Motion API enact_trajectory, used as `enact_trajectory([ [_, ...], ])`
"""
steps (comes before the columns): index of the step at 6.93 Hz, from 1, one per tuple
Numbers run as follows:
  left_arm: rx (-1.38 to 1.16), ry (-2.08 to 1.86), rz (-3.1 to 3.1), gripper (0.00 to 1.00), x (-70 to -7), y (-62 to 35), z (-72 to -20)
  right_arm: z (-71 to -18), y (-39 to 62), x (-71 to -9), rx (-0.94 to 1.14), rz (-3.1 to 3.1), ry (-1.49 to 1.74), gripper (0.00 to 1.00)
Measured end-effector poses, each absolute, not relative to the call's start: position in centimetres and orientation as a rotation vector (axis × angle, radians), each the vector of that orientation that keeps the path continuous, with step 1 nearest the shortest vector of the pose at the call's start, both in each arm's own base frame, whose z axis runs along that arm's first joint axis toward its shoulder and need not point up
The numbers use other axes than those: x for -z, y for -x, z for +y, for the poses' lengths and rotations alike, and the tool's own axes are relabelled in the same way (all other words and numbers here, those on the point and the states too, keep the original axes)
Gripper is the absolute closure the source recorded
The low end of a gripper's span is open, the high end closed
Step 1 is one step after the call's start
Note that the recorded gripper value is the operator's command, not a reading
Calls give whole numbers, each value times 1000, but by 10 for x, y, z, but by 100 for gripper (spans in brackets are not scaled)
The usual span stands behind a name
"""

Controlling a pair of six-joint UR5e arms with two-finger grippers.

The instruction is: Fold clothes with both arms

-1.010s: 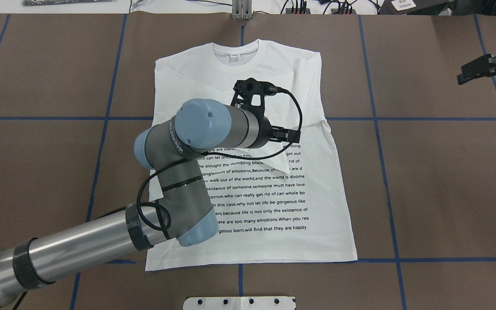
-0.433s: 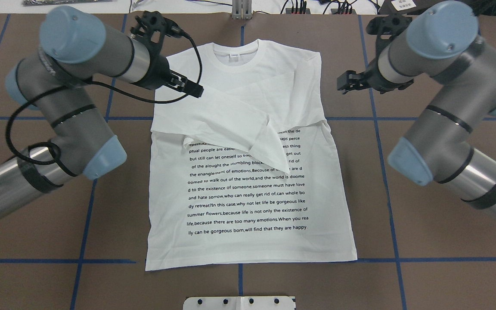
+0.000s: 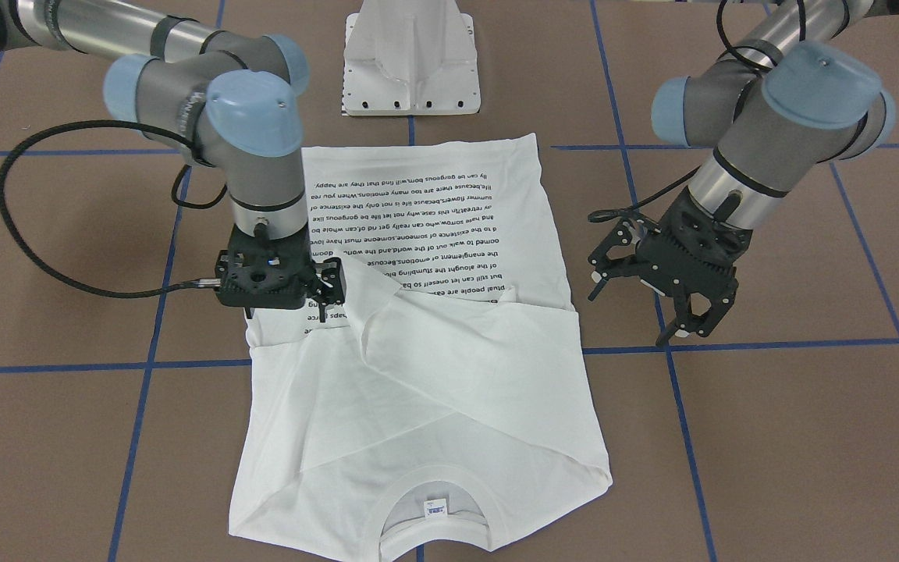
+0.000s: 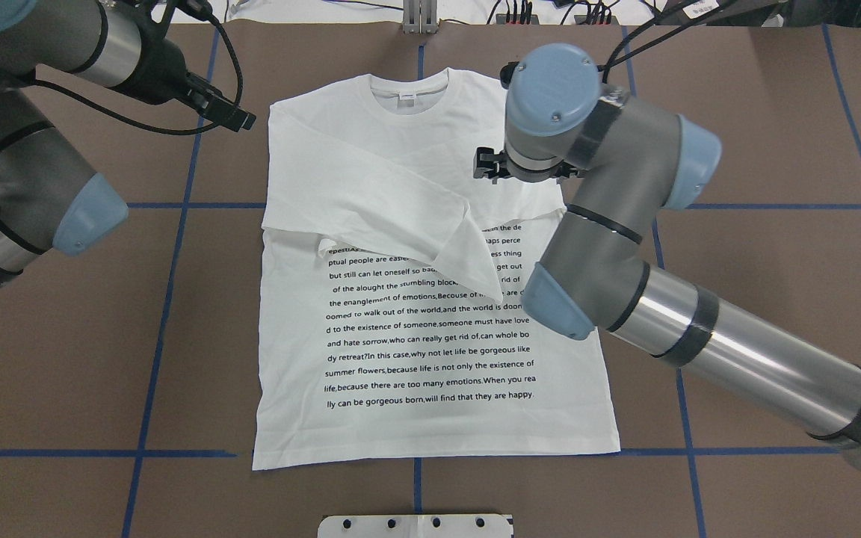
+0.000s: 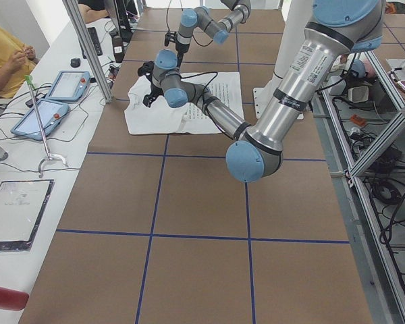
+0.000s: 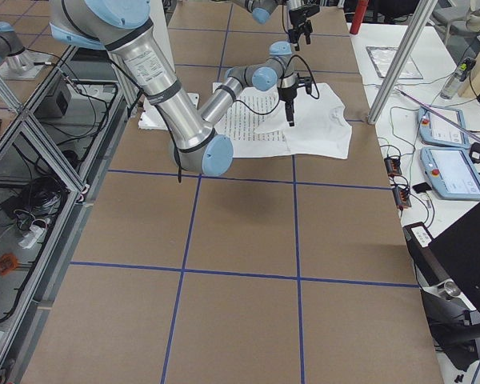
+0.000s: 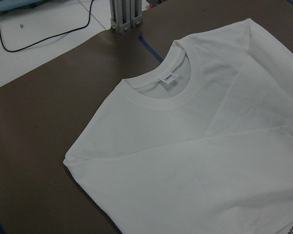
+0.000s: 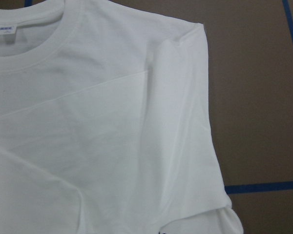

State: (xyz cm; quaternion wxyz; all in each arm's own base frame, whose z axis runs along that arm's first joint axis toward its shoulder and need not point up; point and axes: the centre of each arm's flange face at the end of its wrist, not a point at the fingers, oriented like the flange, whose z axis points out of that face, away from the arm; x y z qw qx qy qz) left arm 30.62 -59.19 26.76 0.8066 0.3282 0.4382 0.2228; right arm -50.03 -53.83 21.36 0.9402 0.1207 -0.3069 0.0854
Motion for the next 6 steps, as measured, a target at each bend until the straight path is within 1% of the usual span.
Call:
enact_trajectory([
  [3, -482, -700, 934, 0, -274, -300, -594, -528, 601, -181, -244, -537, -227, 0],
  [6, -476, -692, 934, 0, -278, -300, -593, -507, 633, -207, -217, -410, -237, 0],
])
